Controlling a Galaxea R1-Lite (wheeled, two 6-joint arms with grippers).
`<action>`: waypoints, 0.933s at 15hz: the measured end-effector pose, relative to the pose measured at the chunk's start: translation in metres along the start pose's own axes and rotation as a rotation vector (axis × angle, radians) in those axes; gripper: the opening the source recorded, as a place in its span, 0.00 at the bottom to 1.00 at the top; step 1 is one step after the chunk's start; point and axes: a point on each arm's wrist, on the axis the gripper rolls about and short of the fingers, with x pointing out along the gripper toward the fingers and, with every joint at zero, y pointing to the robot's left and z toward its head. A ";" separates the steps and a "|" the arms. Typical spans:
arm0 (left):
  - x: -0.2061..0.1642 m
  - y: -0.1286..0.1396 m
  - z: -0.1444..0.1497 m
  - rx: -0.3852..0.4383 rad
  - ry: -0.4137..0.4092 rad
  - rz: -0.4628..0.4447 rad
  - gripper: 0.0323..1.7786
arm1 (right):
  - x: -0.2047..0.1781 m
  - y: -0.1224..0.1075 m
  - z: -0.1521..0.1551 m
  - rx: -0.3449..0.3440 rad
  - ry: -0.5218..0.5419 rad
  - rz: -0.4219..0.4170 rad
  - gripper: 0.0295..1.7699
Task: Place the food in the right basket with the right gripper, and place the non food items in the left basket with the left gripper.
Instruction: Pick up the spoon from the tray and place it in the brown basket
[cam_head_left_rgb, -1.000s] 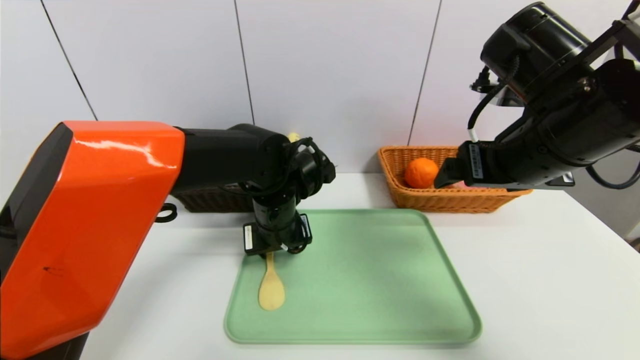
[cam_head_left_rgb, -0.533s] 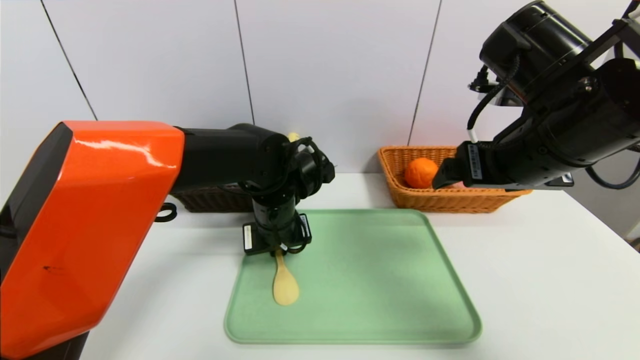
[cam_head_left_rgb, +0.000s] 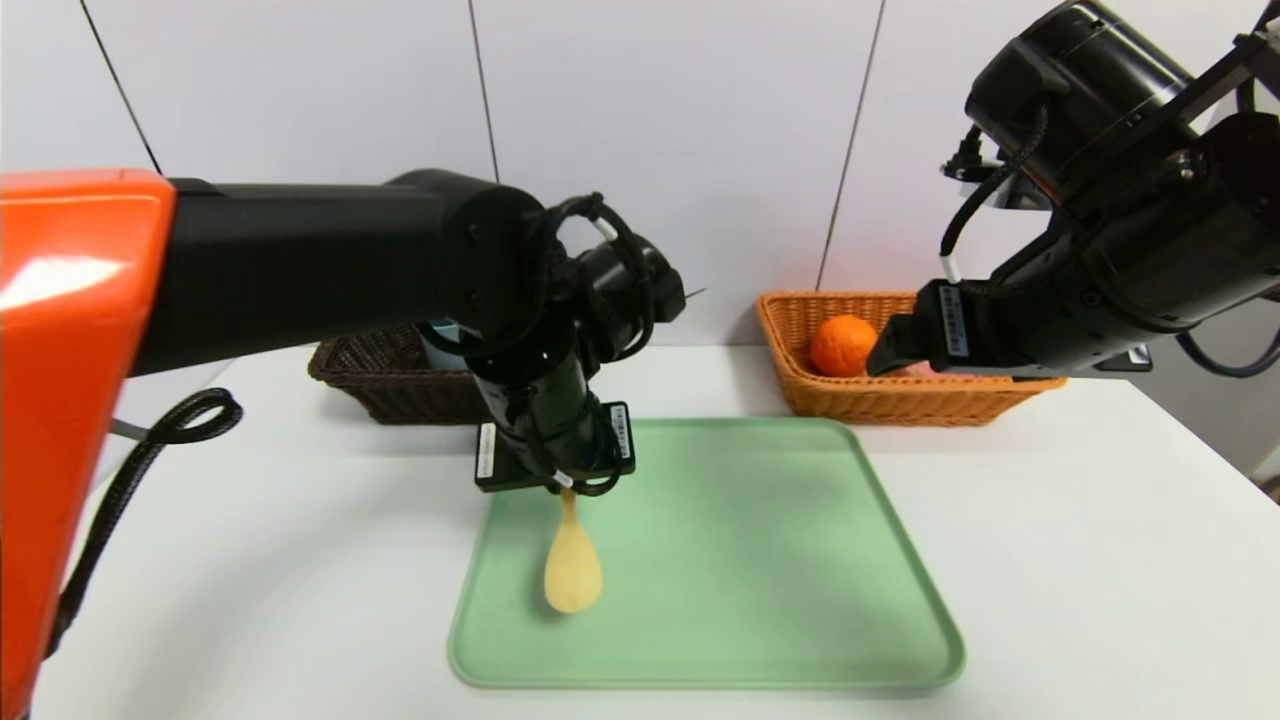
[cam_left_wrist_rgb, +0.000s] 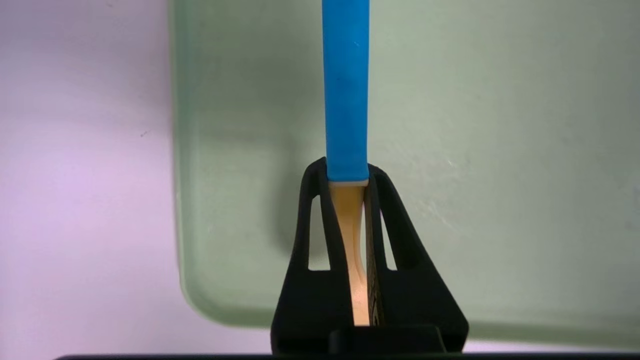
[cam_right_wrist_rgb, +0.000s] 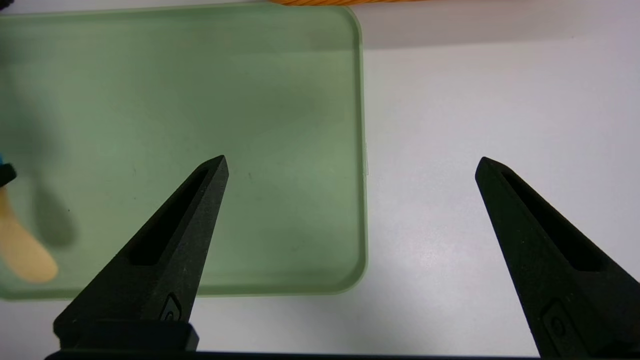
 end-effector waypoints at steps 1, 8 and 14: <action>-0.014 0.000 -0.003 0.024 -0.018 -0.028 0.06 | 0.000 0.000 0.000 0.000 0.000 0.000 0.97; -0.099 0.007 -0.004 0.084 -0.164 -0.356 0.06 | -0.002 -0.001 -0.001 0.001 -0.001 0.000 0.97; -0.137 0.045 0.057 -0.005 -0.604 -0.463 0.06 | -0.004 -0.003 -0.002 0.014 -0.001 -0.002 0.97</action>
